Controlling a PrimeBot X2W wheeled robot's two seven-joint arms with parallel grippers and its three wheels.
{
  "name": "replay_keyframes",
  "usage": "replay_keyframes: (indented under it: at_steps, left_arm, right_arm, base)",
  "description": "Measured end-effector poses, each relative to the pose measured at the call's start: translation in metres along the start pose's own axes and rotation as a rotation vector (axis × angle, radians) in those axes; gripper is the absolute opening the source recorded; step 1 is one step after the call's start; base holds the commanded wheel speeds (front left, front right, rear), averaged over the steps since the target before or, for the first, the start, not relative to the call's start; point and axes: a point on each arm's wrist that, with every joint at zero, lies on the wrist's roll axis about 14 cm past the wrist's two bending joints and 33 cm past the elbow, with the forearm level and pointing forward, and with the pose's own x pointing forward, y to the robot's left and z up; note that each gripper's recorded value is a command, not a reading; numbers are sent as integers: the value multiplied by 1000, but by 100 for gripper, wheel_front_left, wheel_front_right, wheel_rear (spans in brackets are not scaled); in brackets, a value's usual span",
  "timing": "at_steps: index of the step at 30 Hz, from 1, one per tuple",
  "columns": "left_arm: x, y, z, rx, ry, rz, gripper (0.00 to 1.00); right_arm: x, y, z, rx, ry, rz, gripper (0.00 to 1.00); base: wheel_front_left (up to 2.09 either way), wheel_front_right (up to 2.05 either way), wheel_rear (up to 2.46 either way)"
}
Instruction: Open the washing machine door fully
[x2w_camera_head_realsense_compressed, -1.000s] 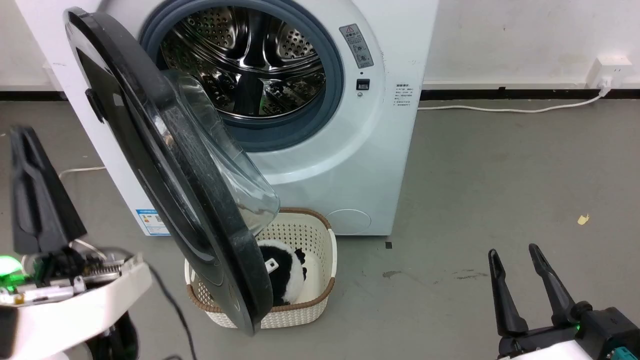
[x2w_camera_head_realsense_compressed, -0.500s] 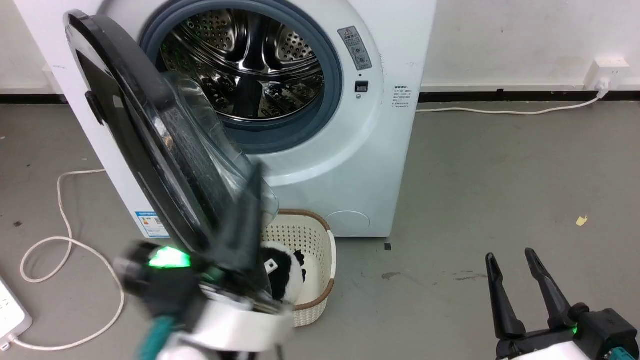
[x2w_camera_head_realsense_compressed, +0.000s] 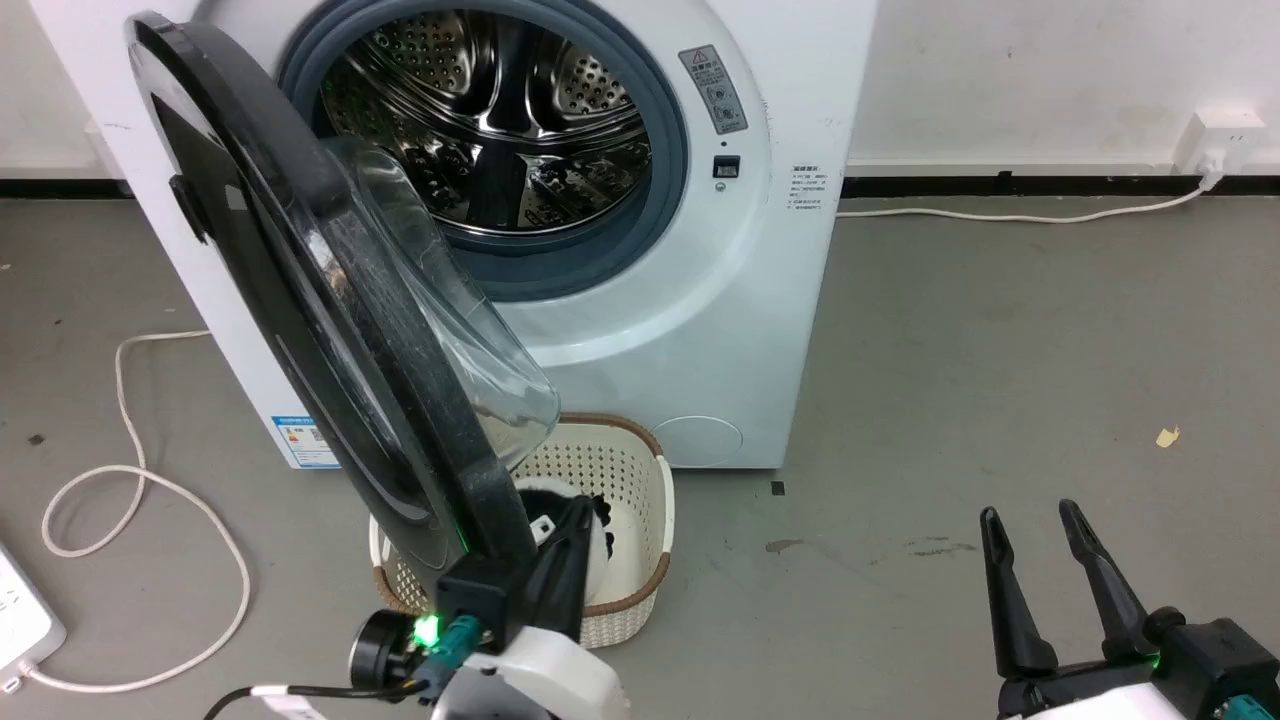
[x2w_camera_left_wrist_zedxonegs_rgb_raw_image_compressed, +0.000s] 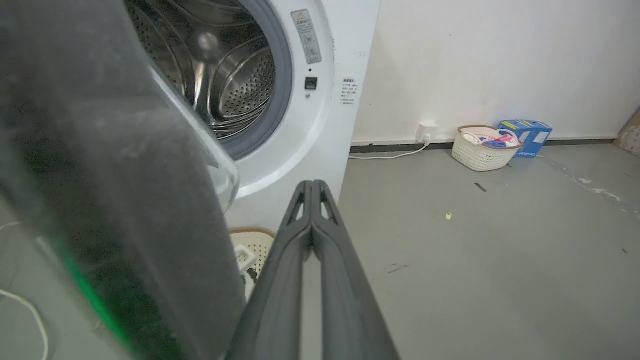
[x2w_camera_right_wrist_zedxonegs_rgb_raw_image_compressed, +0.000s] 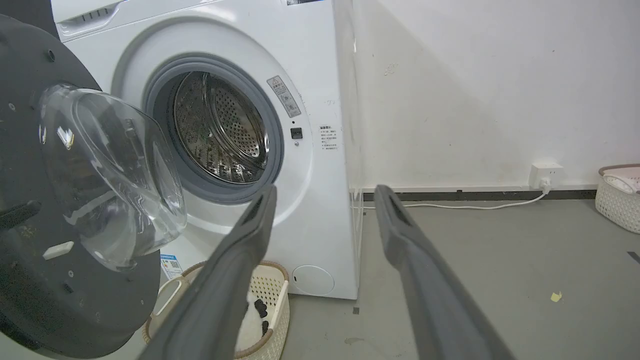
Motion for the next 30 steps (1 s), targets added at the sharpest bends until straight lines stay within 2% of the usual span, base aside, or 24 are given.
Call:
replay_keyframes:
  at_steps: [11, 16, 30]
  left_arm:
    - [-15, 40, -11, -11, -5, 136, 0]
    - [-34, 61, -8, -12, -20, 206, 0]
    - [-119, 178, 15, 66, -47, 614, 0]
  right_arm:
    - [11, 11, -4, 11, 7, 39, 100]
    - [19, 31, -10, 24, 19, 102, 100]
    - [44, 117, -40, 81, 91, 359, 100]
  base:
    - [0, 0, 0]
    - [0, 0, 0]
    - [0, 0, 0]
